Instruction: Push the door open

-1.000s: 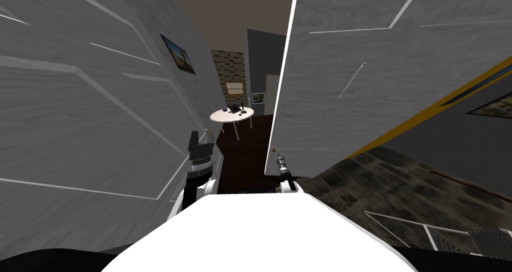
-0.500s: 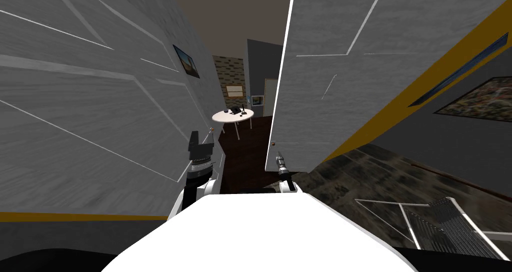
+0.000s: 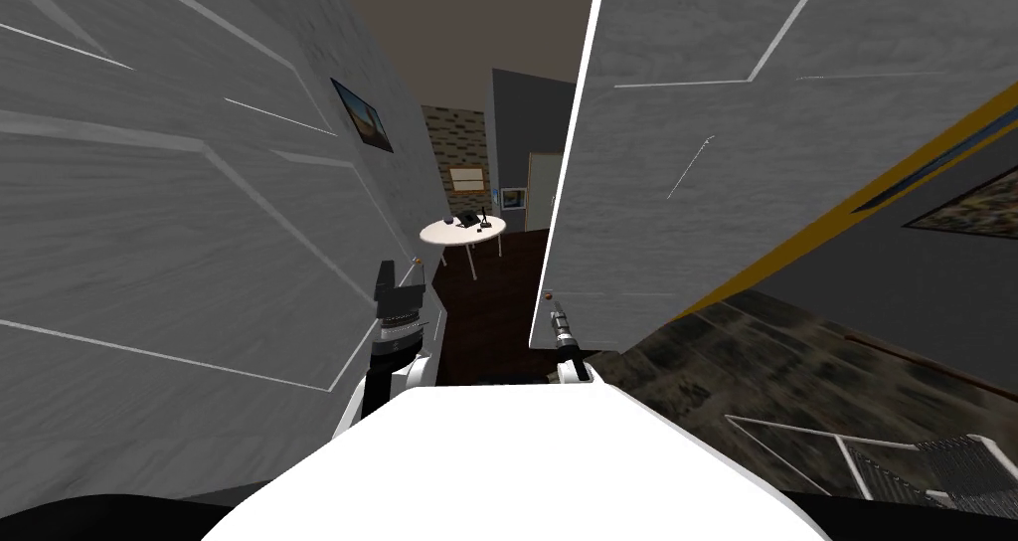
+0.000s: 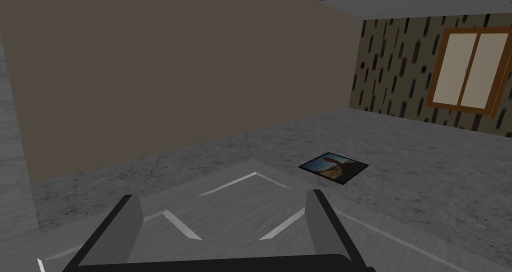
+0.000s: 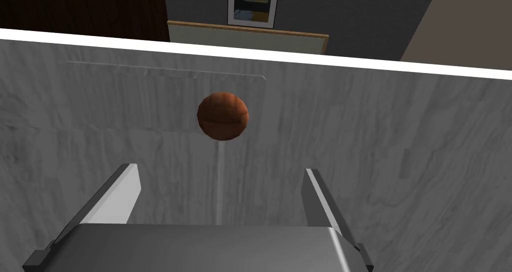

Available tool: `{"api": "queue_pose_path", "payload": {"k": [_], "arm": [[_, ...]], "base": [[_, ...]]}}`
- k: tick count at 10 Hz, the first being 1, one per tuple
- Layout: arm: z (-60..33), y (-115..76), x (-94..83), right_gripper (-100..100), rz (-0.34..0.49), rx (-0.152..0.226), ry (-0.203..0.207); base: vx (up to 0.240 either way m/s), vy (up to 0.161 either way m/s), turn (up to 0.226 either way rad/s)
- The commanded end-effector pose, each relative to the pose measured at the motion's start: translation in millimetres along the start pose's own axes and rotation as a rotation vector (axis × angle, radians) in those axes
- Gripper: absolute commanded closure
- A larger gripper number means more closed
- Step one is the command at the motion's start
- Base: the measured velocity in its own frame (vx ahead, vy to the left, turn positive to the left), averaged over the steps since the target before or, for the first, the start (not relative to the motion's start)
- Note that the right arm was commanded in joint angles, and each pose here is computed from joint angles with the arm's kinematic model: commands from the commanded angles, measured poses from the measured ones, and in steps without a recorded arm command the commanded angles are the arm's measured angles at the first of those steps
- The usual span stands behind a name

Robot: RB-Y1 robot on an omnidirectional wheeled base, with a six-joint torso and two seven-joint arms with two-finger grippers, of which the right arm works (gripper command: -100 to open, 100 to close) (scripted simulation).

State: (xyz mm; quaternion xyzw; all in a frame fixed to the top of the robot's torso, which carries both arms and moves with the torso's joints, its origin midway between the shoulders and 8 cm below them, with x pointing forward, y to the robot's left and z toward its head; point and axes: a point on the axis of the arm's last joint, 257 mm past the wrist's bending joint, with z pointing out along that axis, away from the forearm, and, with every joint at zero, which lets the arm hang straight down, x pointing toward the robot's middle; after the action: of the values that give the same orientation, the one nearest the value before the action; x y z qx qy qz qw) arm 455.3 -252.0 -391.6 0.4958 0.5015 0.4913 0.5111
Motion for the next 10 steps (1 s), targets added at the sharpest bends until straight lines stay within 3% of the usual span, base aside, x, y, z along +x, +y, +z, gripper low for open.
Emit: {"api": "queue_pose_path", "payload": {"k": [1,5,6,10], "arm": [[-0.5,0.4,-1.4,-100,-0.001,-0.002,-0.004],[-2.3,-0.3,0.0,-100,0.007,-0.005,-0.01],[-2.3,-0.3,0.0,100,0.007,-0.005,-0.01],[-2.3,-0.3,0.0,100,0.007,-0.005,-0.01]], "base": [[0.214,-0.01,0.021],[0.185,0.001,0.017],[-0.013,0.002,0.01],[-0.015,-0.001,0.003]]}}
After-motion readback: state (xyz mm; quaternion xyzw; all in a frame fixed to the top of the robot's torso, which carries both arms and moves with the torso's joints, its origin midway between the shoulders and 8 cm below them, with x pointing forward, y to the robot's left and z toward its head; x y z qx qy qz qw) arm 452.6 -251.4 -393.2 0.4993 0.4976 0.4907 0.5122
